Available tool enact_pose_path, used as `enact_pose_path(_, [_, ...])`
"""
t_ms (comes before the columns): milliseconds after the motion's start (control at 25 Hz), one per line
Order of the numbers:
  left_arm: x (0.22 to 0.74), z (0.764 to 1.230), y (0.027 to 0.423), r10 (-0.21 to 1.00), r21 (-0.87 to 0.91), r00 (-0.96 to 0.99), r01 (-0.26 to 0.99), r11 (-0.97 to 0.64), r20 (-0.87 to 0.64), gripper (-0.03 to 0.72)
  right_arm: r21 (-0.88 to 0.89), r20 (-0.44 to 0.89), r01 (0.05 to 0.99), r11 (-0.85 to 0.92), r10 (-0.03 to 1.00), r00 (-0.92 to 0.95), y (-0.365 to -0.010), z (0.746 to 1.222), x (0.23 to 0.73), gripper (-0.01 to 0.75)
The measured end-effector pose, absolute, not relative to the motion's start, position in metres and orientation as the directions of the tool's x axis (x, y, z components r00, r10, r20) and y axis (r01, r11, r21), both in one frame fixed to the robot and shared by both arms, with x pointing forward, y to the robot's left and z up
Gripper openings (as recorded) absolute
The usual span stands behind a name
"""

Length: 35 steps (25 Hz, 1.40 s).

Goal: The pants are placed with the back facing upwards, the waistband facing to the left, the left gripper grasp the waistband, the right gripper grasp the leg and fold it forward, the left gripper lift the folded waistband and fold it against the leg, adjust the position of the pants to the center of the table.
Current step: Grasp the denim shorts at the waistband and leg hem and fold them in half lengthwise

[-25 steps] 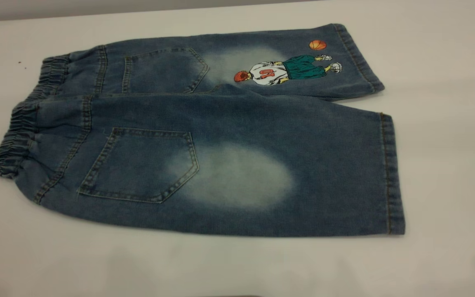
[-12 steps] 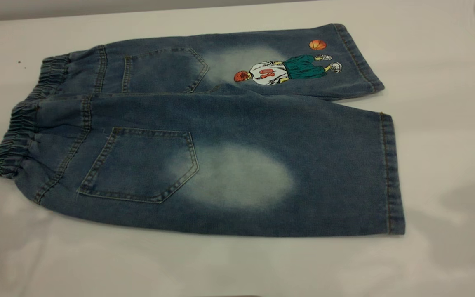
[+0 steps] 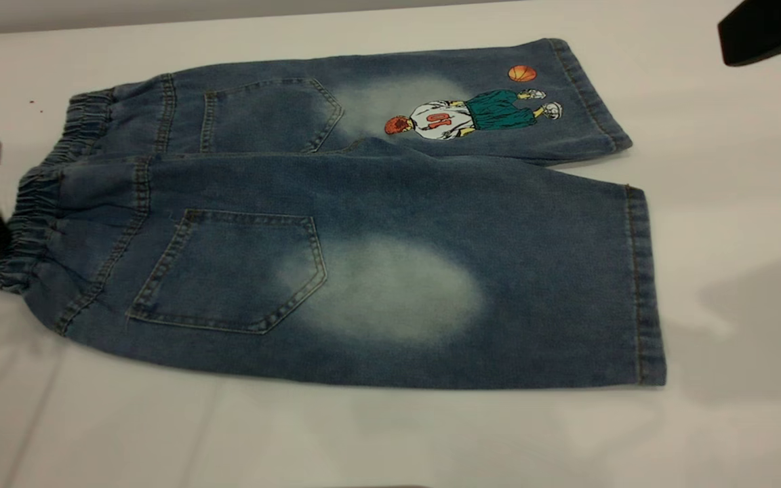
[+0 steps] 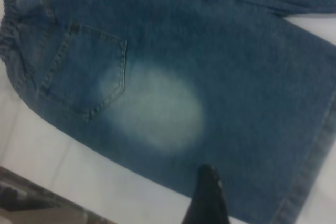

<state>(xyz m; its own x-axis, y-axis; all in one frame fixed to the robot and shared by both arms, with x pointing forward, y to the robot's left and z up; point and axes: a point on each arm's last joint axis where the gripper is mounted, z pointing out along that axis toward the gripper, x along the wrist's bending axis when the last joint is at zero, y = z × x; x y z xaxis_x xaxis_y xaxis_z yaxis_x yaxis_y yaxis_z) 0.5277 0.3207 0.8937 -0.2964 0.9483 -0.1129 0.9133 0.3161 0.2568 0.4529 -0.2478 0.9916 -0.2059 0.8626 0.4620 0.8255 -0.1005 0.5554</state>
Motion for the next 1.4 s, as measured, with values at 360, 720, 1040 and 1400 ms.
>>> enact_pose_path(360, [0.565,0.869,0.324,0.935,0.247,-0.331,0.903,0.352,-0.124,0.538,0.558,0.464,0.822,-0.109,0.863,-0.2,-0.248,0.991,0.455,0.477])
enact_pose_path(720, [0.574,0.843,0.324,0.934,0.156,-0.341,0.922,0.355,-0.108,0.538,0.566,0.455,0.816,-0.114,0.869,-0.194,-0.249,0.991,0.456,0.477])
enact_pose_path(1040, [0.575,0.832,0.324,0.932,0.143,-0.346,0.922,0.358,-0.104,0.536,0.575,0.445,0.809,-0.122,0.876,-0.184,-0.25,0.991,0.457,0.477])
enact_pose_path(1400, [0.58,0.832,0.311,0.946,0.159,-0.304,0.934,0.319,-0.112,0.165,0.488,0.5,0.863,-0.132,0.852,-0.152,-0.246,0.978,0.453,0.477])
